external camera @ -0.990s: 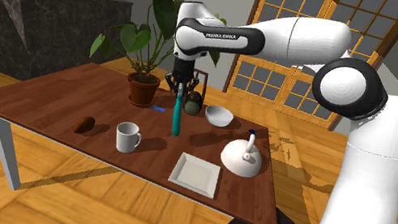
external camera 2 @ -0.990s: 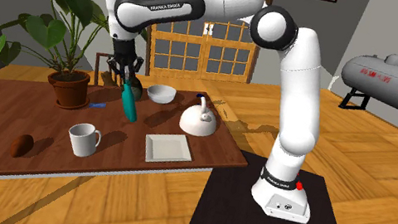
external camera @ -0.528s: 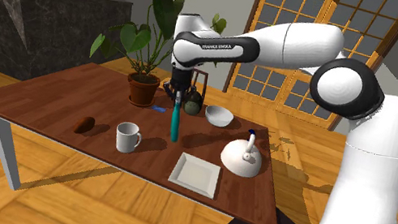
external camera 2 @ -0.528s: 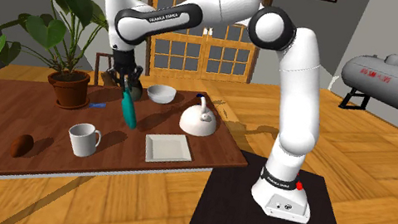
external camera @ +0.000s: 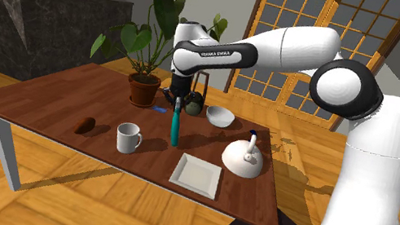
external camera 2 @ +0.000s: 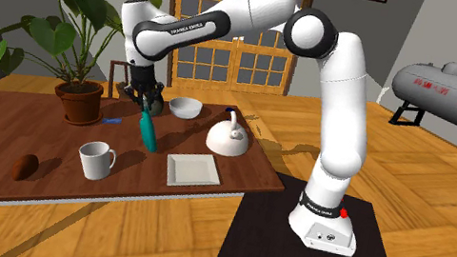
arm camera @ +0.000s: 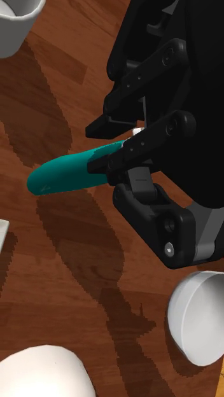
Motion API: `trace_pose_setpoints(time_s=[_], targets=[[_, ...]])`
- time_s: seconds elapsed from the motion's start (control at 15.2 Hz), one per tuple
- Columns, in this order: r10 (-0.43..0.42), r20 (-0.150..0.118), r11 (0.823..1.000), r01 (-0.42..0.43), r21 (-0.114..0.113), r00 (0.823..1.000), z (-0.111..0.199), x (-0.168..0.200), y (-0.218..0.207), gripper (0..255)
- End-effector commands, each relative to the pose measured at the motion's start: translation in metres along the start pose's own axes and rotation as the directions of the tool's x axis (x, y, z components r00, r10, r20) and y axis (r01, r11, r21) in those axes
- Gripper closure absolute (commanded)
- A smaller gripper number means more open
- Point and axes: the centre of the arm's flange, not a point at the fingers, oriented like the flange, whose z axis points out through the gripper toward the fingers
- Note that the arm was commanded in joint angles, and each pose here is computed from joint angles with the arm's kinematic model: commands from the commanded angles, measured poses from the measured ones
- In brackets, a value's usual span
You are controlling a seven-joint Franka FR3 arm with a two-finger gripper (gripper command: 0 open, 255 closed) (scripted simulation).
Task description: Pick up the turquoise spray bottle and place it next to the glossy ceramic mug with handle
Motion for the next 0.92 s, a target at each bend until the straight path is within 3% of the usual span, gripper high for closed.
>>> trace_pose_setpoints(time_s=[0.0,0.13,0.2,0.53,0.79,0.86], targets=[[0.0,0.0,1.0,0.0,0.0,1.0,0.0,0.0,0.0,255],[0.0,0.0,1.0,0.0,0.0,1.0,0.0,0.0,0.0,255],[0.0,0.0,1.0,0.0,0.0,1.0,0.0,0.0,0.0,0],[0.0,0.0,1.0,0.0,0.0,1.0,0.0,0.0,0.0,0],[0.0,0.0,1.0,0.0,0.0,1.0,-0.05,0.0,0.0,0],[0.0,0.0,1.0,0.0,0.0,1.0,-0.05,0.0,0.0,0]])
